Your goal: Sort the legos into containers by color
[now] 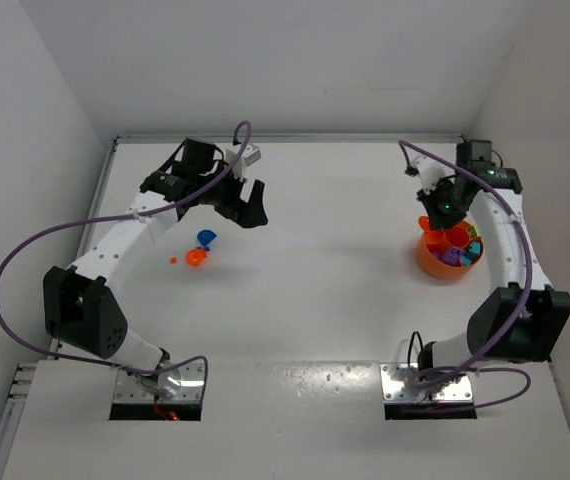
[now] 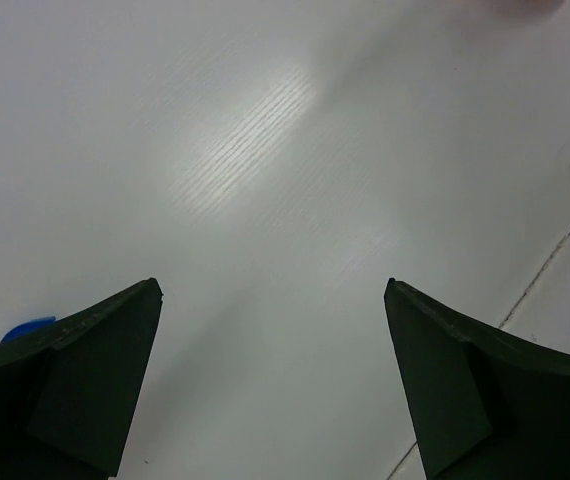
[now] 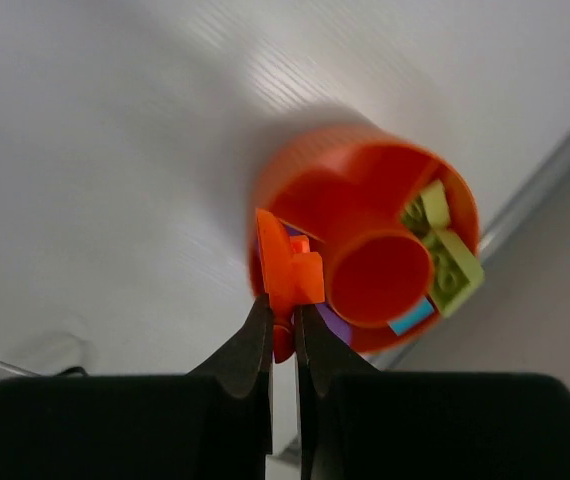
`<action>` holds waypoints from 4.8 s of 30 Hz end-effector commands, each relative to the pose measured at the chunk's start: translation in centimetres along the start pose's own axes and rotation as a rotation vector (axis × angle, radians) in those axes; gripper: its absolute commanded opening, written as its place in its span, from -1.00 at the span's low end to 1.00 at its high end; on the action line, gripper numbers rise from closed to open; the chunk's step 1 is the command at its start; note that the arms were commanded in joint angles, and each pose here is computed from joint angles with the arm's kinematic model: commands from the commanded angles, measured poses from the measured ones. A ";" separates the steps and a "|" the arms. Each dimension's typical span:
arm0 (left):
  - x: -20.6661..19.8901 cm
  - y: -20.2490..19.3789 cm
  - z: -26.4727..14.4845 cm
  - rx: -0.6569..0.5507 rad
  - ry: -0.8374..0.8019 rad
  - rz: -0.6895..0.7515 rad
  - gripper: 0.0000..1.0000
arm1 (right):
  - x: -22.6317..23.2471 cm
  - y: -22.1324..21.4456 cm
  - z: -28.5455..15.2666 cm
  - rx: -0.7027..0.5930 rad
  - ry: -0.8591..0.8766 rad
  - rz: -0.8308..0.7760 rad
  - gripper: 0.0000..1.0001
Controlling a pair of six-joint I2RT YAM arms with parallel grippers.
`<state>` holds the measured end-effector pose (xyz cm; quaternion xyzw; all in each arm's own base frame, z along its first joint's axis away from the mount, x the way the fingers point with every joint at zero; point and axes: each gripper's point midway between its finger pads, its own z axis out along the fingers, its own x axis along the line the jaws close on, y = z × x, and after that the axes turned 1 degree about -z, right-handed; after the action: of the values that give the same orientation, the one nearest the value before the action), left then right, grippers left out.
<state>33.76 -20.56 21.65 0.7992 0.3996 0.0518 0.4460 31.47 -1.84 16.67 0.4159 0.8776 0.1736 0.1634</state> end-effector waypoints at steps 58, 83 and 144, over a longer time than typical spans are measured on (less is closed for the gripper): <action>17.8 -19.4 -4.4 0.327 -0.037 -0.416 0.00 | 0.7 3.6 -1.8 -0.176 0.326 0.240 0.07; 16.9 -19.5 0.2 0.332 -0.118 -0.409 -0.75 | 3.6 3.6 -1.3 -0.195 0.452 0.302 -0.03; 2.4 2.8 -0.8 -0.144 0.152 -0.267 1.00 | 12.8 12.2 3.9 -0.176 0.359 0.014 -1.00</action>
<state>34.59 -22.57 20.64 0.6944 0.5543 -0.0179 0.4586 33.86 23.54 17.15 0.3633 0.8365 0.4020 -0.0817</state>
